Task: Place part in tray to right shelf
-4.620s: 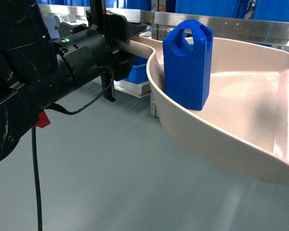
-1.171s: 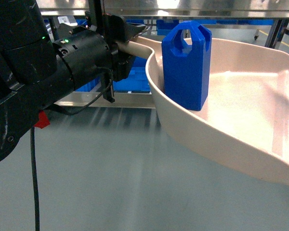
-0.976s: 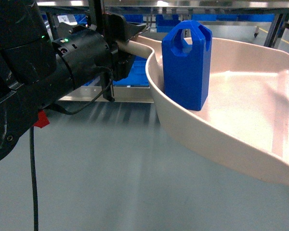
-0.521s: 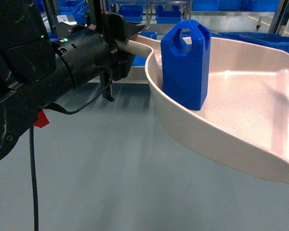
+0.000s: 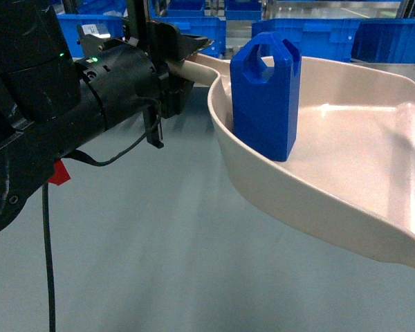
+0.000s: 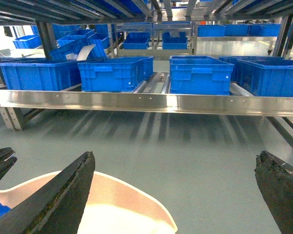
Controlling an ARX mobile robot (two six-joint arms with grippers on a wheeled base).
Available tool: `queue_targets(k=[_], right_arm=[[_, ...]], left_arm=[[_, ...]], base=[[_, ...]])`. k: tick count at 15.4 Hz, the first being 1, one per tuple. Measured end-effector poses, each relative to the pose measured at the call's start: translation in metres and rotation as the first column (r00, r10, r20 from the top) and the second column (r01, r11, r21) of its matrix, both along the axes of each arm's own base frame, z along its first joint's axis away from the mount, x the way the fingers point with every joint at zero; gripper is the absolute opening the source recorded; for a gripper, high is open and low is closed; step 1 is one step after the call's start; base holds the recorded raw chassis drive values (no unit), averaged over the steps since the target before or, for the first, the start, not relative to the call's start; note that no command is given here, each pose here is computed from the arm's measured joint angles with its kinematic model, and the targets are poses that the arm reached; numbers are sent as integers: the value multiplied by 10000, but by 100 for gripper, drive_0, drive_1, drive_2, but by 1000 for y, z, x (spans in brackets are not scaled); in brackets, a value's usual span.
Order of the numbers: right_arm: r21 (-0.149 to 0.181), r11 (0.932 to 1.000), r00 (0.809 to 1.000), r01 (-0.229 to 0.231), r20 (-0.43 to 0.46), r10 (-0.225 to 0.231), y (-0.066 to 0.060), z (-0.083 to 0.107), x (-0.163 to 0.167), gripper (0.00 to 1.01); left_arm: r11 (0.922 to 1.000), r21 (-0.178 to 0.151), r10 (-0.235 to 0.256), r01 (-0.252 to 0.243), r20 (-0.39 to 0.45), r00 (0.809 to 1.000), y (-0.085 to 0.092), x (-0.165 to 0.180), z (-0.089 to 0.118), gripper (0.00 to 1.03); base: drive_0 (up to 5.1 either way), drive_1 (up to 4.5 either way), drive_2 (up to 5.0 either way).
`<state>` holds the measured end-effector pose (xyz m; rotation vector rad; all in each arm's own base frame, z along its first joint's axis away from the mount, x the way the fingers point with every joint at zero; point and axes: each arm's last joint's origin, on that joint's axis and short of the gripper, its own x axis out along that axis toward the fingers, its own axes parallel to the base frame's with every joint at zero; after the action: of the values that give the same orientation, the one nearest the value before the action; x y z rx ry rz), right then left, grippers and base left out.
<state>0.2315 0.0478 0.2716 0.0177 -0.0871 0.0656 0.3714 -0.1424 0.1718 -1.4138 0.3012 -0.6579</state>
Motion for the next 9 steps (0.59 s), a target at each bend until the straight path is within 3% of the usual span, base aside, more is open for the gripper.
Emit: queue_targets(k=[4, 9], right_arm=[[8, 10000, 10000, 0, 37, 0, 0, 0, 0, 98], [8, 10000, 10000, -15, 37, 15, 0, 0, 0, 98]], left_arm=[[10000, -21, 0, 0, 57, 10000, 0, 0, 1, 12], [10000, -18, 20, -20, 60, 10000, 1, 0, 1, 12]], base=[[0, 0, 0], [361, 86, -475]])
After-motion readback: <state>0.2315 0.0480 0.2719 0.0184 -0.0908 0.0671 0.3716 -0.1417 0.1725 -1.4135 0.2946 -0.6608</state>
